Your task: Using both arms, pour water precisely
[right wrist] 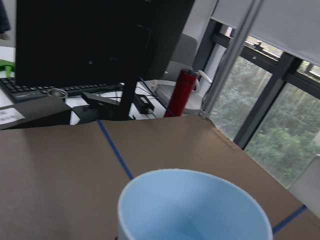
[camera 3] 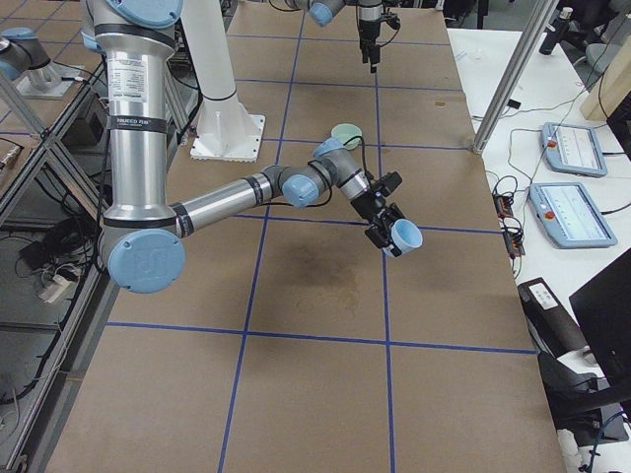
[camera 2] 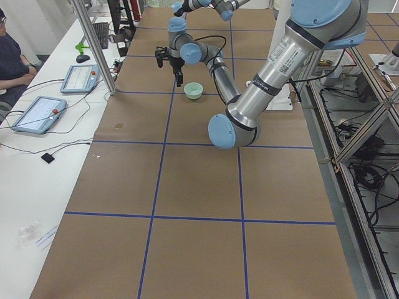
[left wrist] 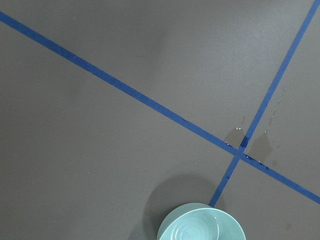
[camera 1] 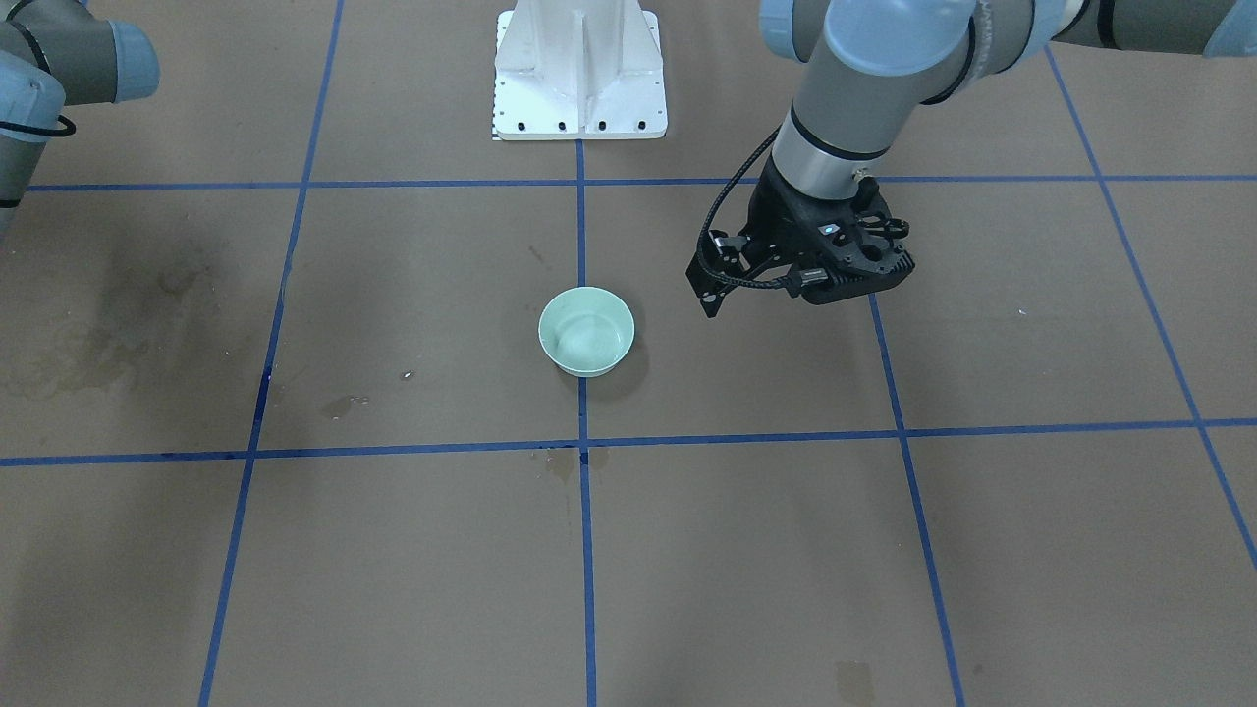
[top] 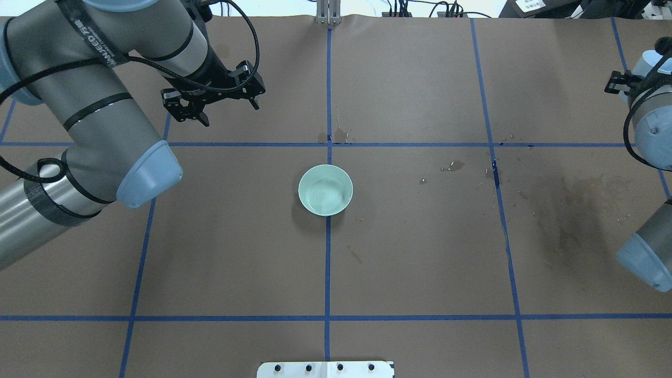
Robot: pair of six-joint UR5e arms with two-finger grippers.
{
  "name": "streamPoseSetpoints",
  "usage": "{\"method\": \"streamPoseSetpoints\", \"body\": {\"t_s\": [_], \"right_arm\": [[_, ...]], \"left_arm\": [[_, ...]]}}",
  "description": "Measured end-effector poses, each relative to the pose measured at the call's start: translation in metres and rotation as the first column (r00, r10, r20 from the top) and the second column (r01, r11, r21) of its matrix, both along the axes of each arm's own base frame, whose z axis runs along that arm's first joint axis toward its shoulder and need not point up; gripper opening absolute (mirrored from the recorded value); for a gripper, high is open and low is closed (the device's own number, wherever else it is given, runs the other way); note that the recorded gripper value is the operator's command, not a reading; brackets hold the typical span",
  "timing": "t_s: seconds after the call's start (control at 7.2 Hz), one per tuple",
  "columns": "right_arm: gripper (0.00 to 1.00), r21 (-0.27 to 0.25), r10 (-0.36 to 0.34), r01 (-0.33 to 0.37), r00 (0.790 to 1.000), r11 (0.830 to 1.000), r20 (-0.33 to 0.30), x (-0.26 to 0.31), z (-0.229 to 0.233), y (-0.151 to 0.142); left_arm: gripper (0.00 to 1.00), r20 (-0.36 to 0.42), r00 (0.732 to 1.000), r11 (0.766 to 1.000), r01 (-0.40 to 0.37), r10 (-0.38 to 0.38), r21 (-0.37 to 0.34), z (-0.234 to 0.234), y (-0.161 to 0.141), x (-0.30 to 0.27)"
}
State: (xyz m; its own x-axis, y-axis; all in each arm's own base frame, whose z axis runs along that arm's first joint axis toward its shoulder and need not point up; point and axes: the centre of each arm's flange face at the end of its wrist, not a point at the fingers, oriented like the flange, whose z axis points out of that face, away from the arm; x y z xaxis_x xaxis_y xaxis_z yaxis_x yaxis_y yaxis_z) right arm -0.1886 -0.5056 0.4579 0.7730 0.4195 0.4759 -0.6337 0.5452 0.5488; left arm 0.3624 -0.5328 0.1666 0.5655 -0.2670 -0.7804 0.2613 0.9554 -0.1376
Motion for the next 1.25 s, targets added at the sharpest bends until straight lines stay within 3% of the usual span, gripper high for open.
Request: {"method": "streamPoseSetpoints", "body": {"t_s": [0.14,0.42,0.56,0.69,0.83,1.11,1.25], "right_arm": [[0.00,0.053,-0.055,0.052,0.996,0.997,0.073,-0.011,-0.023,-0.006],[0.00,0.137,-0.206,0.188,0.971,0.972,0.125,-0.032,-0.073,-0.013],[0.00,0.186,-0.292,0.263,0.945,0.947,0.148,-0.047,-0.098,-0.009],[0.00,0.249,-0.383,0.338,0.910,0.908,0.162,-0.066,-0.120,-0.001],[0.00,0.328,-0.481,0.422,0.868,0.845,0.121,-0.088,-0.139,0.009],[0.00,0.462,-0.638,0.572,0.770,0.678,-0.018,-0.124,-0.158,0.033],[0.00,0.495,-0.697,0.621,0.716,0.607,-0.044,-0.144,-0.164,0.046]], "left_arm": [[1.00,0.020,1.000,1.000,-0.008,0.008,0.018,0.012,-0.003,-0.012],[1.00,0.043,0.999,0.999,-0.020,0.018,0.040,0.028,-0.008,-0.026],[1.00,0.050,0.999,0.999,-0.019,0.017,0.039,0.034,-0.009,-0.030],[1.00,0.054,0.998,0.999,-0.017,0.015,0.037,0.038,-0.010,-0.033],[1.00,0.056,0.998,0.999,-0.012,0.010,0.036,0.040,-0.012,-0.036],[1.00,0.071,0.997,0.999,-0.014,0.010,0.051,0.051,-0.018,-0.050],[1.00,0.087,0.996,0.997,-0.024,0.017,0.071,0.063,-0.020,-0.065]]}}
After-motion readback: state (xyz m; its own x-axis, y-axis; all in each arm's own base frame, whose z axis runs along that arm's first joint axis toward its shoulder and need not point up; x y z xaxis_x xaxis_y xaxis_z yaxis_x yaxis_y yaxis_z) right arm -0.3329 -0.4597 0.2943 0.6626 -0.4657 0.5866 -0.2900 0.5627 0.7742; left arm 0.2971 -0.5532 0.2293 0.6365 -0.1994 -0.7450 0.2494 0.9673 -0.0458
